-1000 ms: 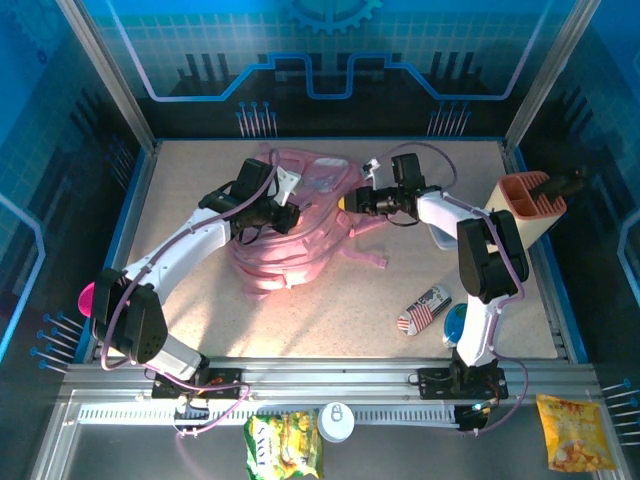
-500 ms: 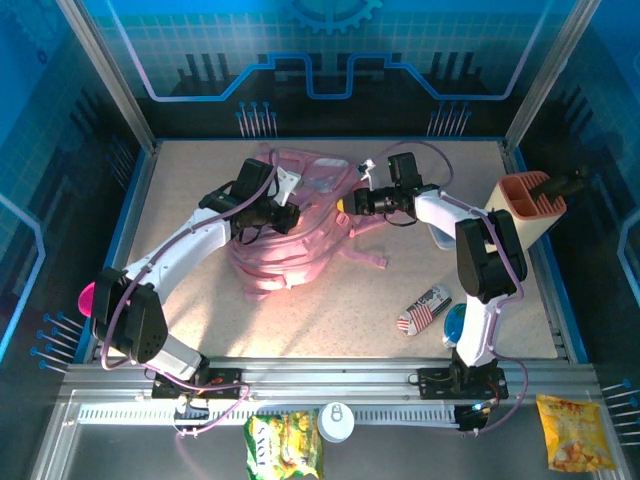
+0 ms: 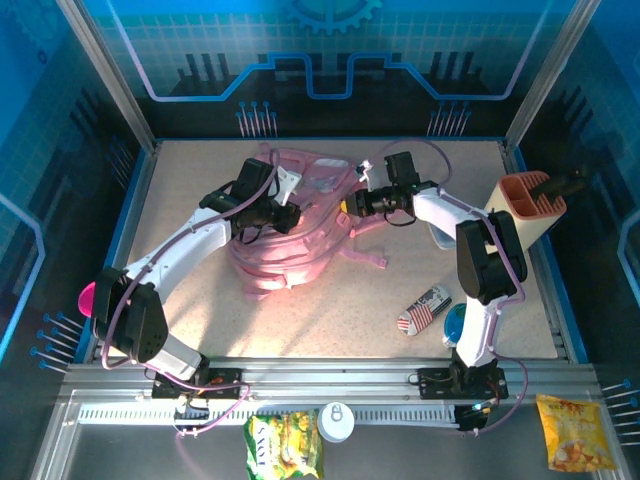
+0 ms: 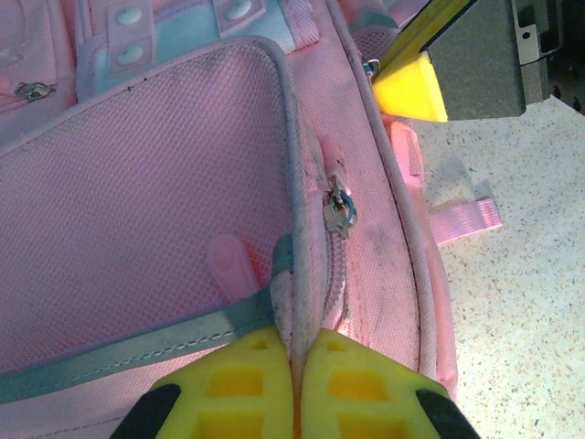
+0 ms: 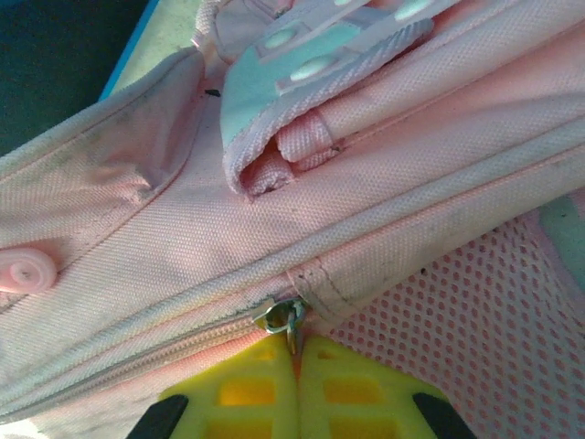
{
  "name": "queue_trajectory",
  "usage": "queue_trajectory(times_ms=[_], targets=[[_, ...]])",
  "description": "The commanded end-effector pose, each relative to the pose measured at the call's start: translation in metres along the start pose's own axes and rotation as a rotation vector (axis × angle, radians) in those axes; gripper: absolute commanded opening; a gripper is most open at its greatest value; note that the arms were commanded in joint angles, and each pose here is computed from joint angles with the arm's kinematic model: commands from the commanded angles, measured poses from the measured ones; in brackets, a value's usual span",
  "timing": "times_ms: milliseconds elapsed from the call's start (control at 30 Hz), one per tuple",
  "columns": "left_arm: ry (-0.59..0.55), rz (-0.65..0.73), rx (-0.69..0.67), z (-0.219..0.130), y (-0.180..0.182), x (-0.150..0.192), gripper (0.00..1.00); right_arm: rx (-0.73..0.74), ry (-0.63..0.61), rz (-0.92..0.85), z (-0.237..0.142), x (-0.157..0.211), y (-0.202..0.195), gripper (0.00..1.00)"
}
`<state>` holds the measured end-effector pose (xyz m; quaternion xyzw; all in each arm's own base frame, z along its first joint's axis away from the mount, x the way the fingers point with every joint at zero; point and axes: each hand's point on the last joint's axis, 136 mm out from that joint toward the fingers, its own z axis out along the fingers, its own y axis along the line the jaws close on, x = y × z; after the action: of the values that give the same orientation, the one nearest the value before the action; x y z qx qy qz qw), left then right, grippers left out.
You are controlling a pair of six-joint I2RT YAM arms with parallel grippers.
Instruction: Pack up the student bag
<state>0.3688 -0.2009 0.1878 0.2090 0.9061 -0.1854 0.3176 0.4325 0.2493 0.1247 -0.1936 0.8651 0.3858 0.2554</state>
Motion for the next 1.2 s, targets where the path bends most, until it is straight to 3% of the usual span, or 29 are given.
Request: queue_trajectory(times_ms=[0, 333, 533, 933, 1167], targets=[[-0.102, 0.017, 0.067, -0.015, -0.014, -0.031, 0.00, 0.127, -0.028, -0.068, -0.017, -0.017, -0.010, 0.06], [-0.069, 0.016, 0.070, -0.007, -0.013, -0.027, 0.00, 0.207, 0.008, -0.108, -0.023, -0.011, -0.014, 0.02], [-0.052, 0.023, 0.070, -0.002, -0.011, -0.024, 0.00, 0.357, 0.046, -0.145, -0.028, -0.006, -0.030, 0.00], [-0.041, 0.017, 0.052, 0.004, -0.007, -0.025, 0.00, 0.319, 0.159, -0.182, -0.029, 0.012, 0.003, 0.00], [-0.073, -0.034, 0.047, 0.007, -0.005, -0.036, 0.00, 0.082, 0.171, -0.169, -0.030, 0.027, 0.062, 0.00]])
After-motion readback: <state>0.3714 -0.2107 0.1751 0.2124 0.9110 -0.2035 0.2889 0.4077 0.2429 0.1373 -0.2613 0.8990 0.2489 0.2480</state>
